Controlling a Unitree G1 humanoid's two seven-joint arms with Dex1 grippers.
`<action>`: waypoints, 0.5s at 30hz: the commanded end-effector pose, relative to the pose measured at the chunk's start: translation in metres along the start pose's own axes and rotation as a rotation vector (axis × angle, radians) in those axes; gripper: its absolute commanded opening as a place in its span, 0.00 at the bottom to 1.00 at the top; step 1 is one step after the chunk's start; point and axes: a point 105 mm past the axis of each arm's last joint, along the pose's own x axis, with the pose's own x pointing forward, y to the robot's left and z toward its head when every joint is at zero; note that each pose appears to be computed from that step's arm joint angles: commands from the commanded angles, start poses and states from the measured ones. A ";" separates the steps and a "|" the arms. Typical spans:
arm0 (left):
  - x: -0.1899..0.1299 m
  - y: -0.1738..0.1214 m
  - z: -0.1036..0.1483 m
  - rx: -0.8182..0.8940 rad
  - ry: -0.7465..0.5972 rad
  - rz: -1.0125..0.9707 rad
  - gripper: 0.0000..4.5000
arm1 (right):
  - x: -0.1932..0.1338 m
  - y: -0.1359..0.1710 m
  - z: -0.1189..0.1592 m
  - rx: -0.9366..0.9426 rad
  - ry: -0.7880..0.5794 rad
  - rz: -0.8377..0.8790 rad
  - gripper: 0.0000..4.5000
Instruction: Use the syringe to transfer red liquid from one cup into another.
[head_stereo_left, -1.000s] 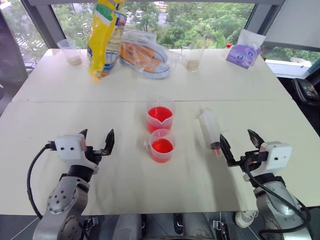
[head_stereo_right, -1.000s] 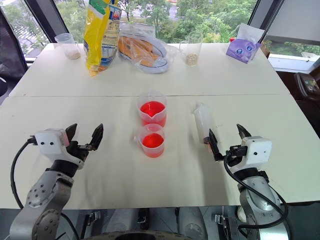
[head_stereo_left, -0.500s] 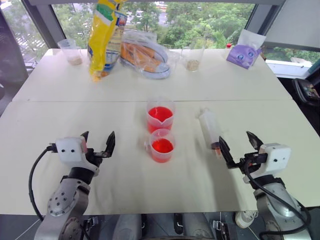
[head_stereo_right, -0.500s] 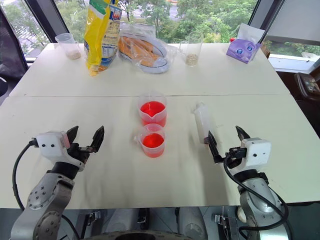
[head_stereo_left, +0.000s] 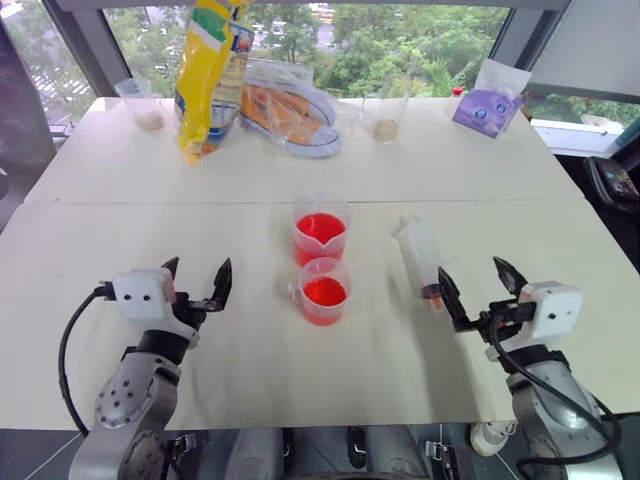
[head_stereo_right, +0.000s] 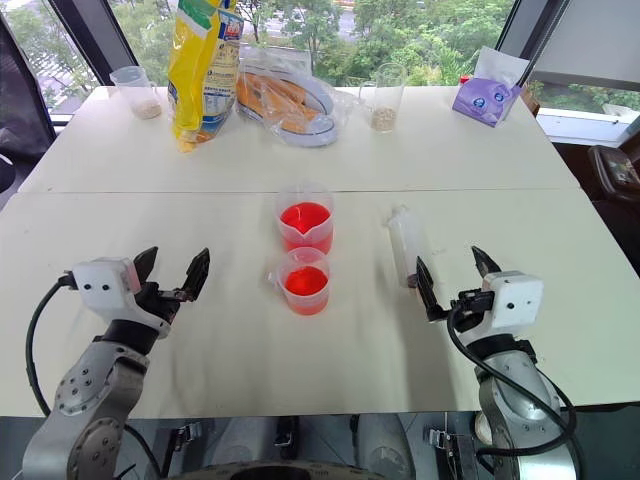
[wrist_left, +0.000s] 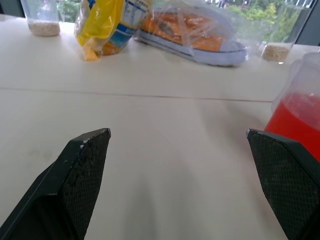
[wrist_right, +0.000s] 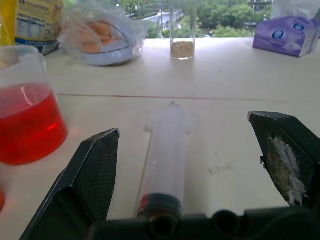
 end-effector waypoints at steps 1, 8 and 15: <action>0.004 -0.006 0.016 0.007 -0.039 -0.097 1.00 | 0.007 0.000 0.014 0.017 -0.040 0.058 0.99; 0.014 -0.015 0.047 -0.002 0.016 -0.456 1.00 | 0.025 0.010 0.037 0.078 0.010 0.293 0.99; 0.018 -0.024 0.067 0.044 0.102 -0.723 1.00 | 0.064 -0.005 0.050 0.159 0.310 0.352 0.99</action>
